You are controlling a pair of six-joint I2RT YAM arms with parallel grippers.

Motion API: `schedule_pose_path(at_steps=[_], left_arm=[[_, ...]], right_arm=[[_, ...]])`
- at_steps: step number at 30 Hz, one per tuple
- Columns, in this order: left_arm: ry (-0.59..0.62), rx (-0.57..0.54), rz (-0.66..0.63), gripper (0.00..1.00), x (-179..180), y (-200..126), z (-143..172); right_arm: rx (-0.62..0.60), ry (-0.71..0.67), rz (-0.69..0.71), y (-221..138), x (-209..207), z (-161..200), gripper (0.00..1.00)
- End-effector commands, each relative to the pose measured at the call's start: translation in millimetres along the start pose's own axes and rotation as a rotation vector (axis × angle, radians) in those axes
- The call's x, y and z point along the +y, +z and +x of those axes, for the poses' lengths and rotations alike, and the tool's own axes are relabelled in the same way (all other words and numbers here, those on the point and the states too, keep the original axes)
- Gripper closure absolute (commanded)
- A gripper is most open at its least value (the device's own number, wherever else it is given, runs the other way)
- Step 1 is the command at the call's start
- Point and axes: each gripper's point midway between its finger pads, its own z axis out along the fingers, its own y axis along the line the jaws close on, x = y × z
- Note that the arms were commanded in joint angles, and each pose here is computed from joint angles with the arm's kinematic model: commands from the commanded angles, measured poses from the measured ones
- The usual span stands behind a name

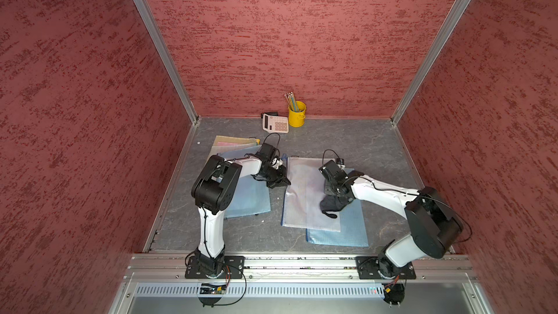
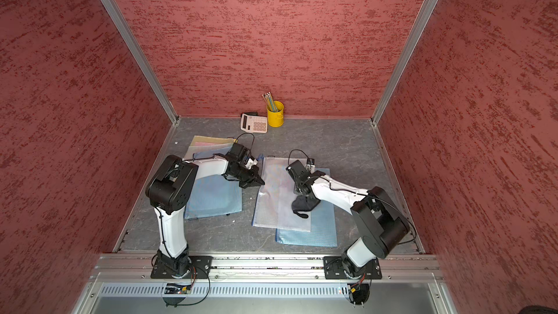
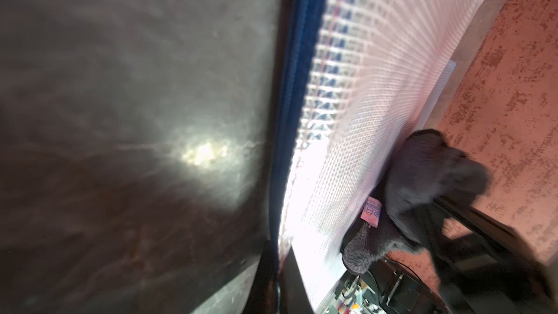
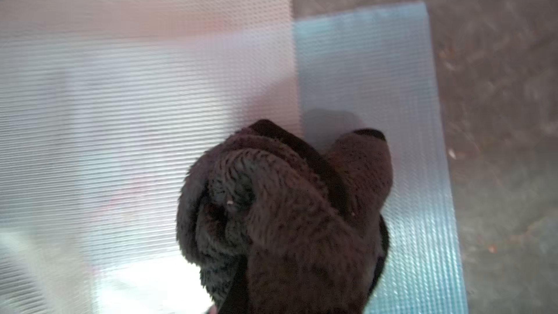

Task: Wipe the document bag
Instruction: Wipe the dirt from the document bag.

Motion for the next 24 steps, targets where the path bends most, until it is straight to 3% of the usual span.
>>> schedule_pose_path(at_steps=[1,4,7,12,17,21,24], left_arm=[[0.013,-0.002,-0.038,1.0,2,6,-2],[0.003,0.002,-0.034,1.0,0,9,1],[0.005,0.011,-0.041,1.0,-1,11,4],[0.001,0.007,-0.051,1.0,1,8,4],[-0.022,-0.015,-0.041,1.0,7,2,1],[-0.033,-0.02,-0.038,1.0,9,2,1],[-0.021,-0.02,-0.035,1.0,6,4,2]], right_arm=[[-0.075,-0.144,-0.245,-16,93,-25,1.0],[-0.045,-0.169,-0.36,3,131,-12,1.0],[0.001,-0.155,-0.343,39,129,9,1.0],[0.107,-0.064,-0.068,76,48,45,1.0],[0.111,-0.022,0.336,46,-69,74,1.0],[0.126,-0.008,0.374,30,-95,86,1.0],[0.012,-0.003,0.254,14,-53,30,1.0]])
